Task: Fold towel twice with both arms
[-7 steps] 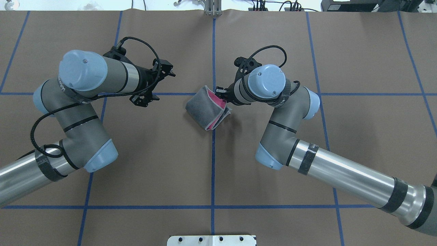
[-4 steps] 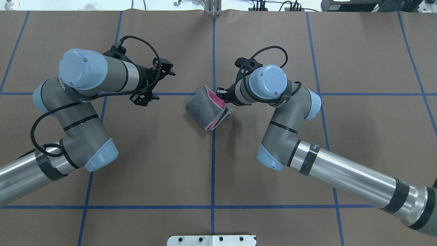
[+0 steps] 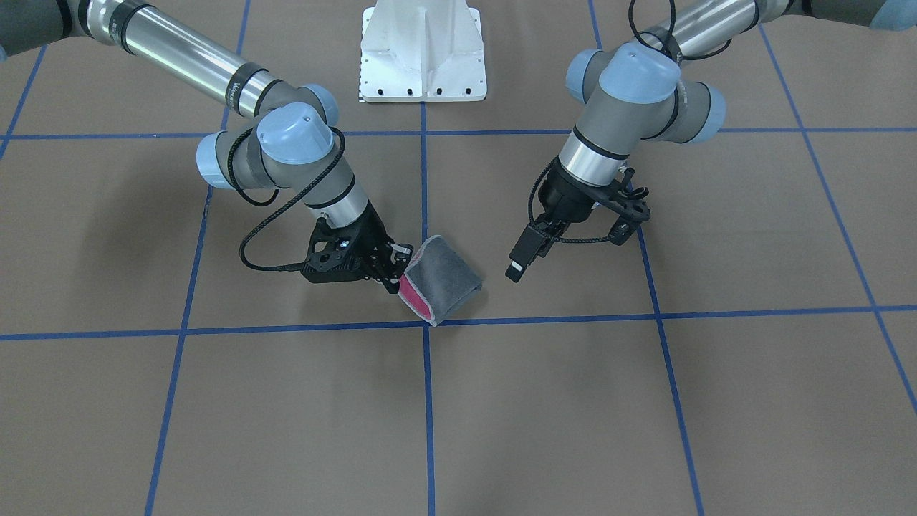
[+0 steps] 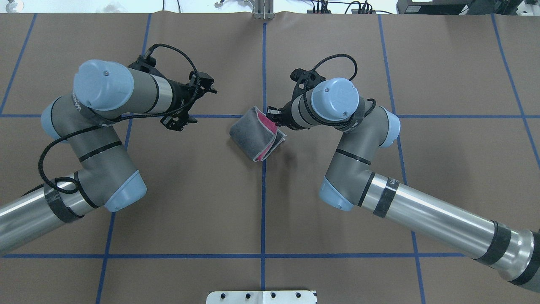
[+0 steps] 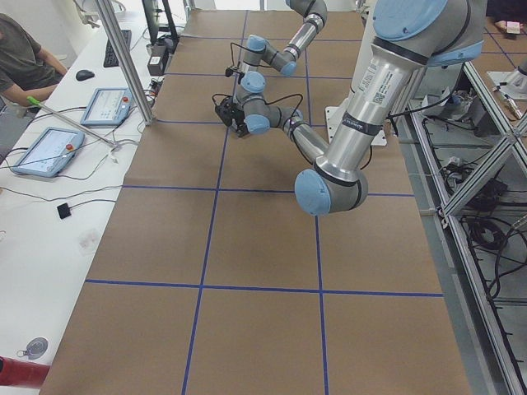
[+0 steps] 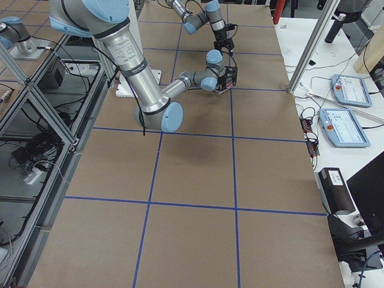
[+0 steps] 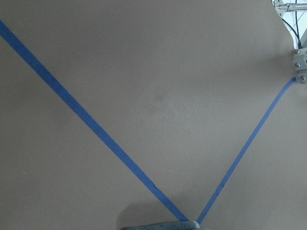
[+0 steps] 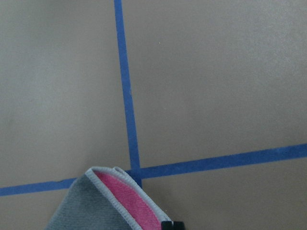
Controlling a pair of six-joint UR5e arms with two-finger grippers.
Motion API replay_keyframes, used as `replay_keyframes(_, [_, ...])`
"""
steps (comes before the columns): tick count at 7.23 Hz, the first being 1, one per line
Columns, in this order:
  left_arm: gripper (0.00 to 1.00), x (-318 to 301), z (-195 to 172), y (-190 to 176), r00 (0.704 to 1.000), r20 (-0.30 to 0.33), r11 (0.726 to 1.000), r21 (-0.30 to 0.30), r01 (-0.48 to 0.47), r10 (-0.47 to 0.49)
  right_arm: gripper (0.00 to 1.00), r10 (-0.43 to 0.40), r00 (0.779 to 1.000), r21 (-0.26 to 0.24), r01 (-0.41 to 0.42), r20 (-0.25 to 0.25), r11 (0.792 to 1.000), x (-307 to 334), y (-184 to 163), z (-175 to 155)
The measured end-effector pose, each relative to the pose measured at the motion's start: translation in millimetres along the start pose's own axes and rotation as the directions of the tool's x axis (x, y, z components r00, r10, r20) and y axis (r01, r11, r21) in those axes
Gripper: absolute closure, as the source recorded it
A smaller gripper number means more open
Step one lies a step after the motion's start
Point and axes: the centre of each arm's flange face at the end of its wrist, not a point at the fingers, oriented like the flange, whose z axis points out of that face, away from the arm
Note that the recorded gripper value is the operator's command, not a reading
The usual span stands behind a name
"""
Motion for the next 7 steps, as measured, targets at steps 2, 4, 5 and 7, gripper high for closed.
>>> replay_keyframes(2, [0.0, 2.5, -3.4, 1.7, 1.0, 0.0, 1.0, 0.001, 0.0, 0.0, 0.55, 0.0, 1.0, 0.0, 0.0, -0.006, 1.0, 4.7, 1.6, 1.8])
replay_keyframes(4, [0.0, 4.3, -8.6, 5.7, 1.0, 0.018, 1.0, 0.008, 0.004, -0.004, 0.0, 0.005, 1.0, 0.004, -0.005, -0.016, 1.0, 7.5, -0.1, 5.2])
replay_keyframes(5, [0.0, 4.2, -9.1, 6.4, 1.0, 0.022, 1.0, 0.009, 0.005, -0.005, 0.0, 0.006, 1.0, 0.005, -0.006, -0.018, 1.0, 8.4, -1.6, 5.5])
replay_keyframes(7, [0.0, 3.1, -8.4, 6.7, 1.0, 0.027, 1.0, 0.01, 0.005, -0.005, 0.0, 0.009, 1.0, 0.002, -0.009, 0.005, 1.0, -0.6, -1.3, -2.5])
